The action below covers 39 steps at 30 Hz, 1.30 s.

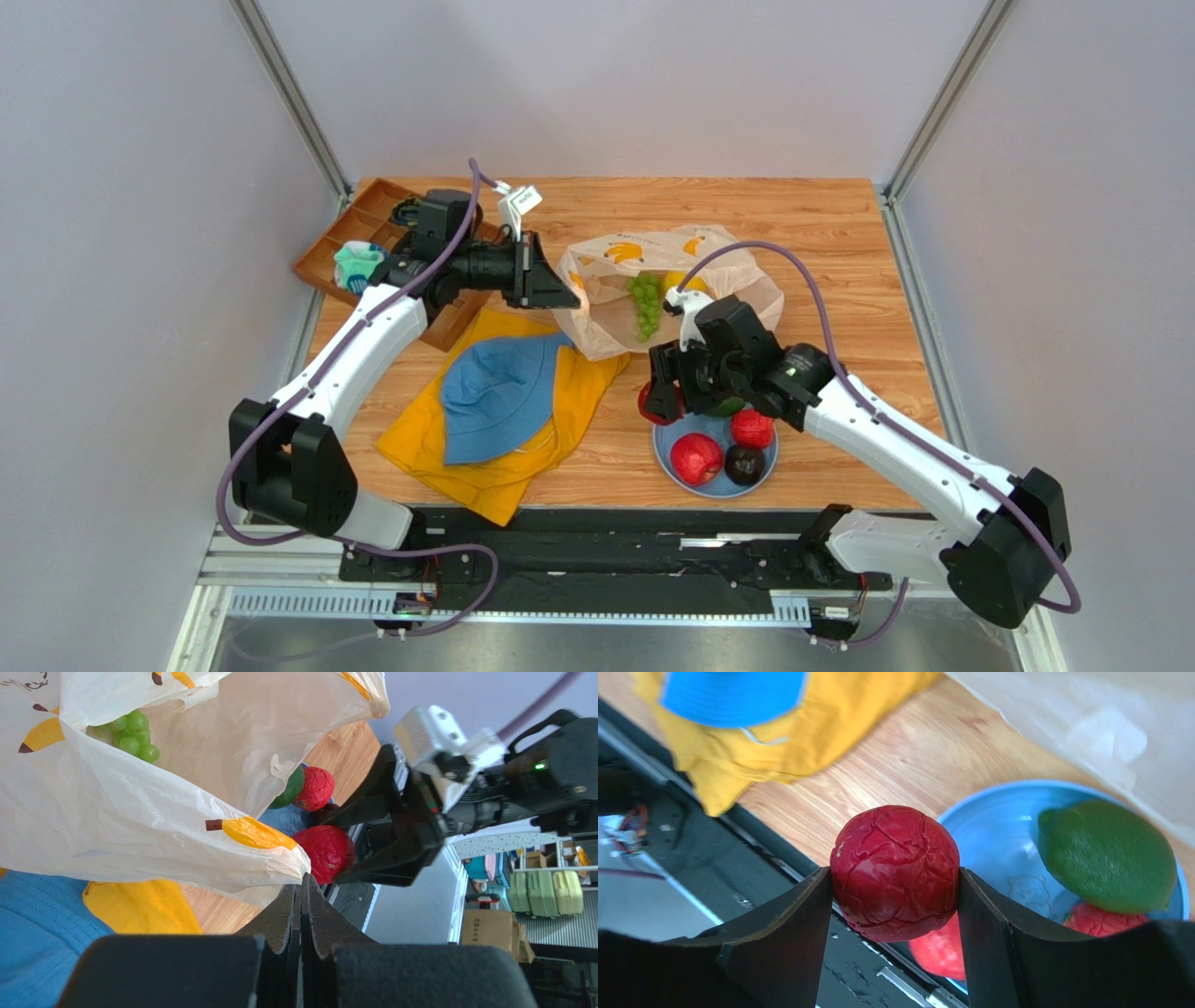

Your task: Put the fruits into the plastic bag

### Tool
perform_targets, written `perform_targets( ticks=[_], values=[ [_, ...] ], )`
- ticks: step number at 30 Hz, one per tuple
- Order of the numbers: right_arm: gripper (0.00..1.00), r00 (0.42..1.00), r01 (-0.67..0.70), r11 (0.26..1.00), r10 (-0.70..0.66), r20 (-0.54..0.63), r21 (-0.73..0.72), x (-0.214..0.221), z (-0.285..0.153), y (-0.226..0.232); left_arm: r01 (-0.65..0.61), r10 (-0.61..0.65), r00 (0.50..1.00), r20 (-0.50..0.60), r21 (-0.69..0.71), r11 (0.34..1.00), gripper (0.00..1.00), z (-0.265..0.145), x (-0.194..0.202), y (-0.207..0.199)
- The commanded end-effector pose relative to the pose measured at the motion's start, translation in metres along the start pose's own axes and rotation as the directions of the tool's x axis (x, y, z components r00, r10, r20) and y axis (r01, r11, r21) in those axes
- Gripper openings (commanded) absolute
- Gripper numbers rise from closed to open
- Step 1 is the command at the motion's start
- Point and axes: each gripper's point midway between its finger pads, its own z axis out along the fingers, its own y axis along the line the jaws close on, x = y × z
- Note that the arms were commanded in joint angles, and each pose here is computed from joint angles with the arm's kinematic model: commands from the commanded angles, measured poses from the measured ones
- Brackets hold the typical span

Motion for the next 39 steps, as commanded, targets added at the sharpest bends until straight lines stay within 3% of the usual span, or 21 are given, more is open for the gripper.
perform_targets(
  ticks=[1, 10, 24, 32, 39],
  values=[
    [0.23, 0.982, 0.094, 0.985, -0.068, 0.174, -0.145, -0.057, -0.035, 0.039, -0.069, 0.069, 0.997, 0.031, 0.012, 0.998, 0.00, -0.005, -0.017, -0.010],
    [0.23, 0.940, 0.076, 0.974, 0.002, 0.341, -0.215, -0.127, -0.051, 0.050, -0.078, 0.078, 0.996, 0.035, 0.012, 0.997, 0.00, -0.007, -0.017, -0.013],
    [0.22, 0.925, -0.090, 0.984, 0.027, 0.380, 0.151, -0.188, 0.004, -0.049, -0.075, 0.076, 0.997, 0.034, -0.005, 0.997, 0.00, -0.008, -0.017, -0.010],
    [0.23, 0.943, -0.156, 0.908, 0.020, 0.331, 0.389, -0.182, 0.045, -0.107, -0.069, 0.069, 0.997, 0.029, -0.003, 0.998, 0.00, -0.006, -0.016, -0.008],
    [0.26, 0.960, -0.166, 0.900, 0.055, 0.274, 0.402, -0.169, 0.082, -0.112, -0.070, 0.070, 0.997, 0.029, -0.006, 0.998, 0.00, -0.006, -0.016, -0.008]
  ],
)
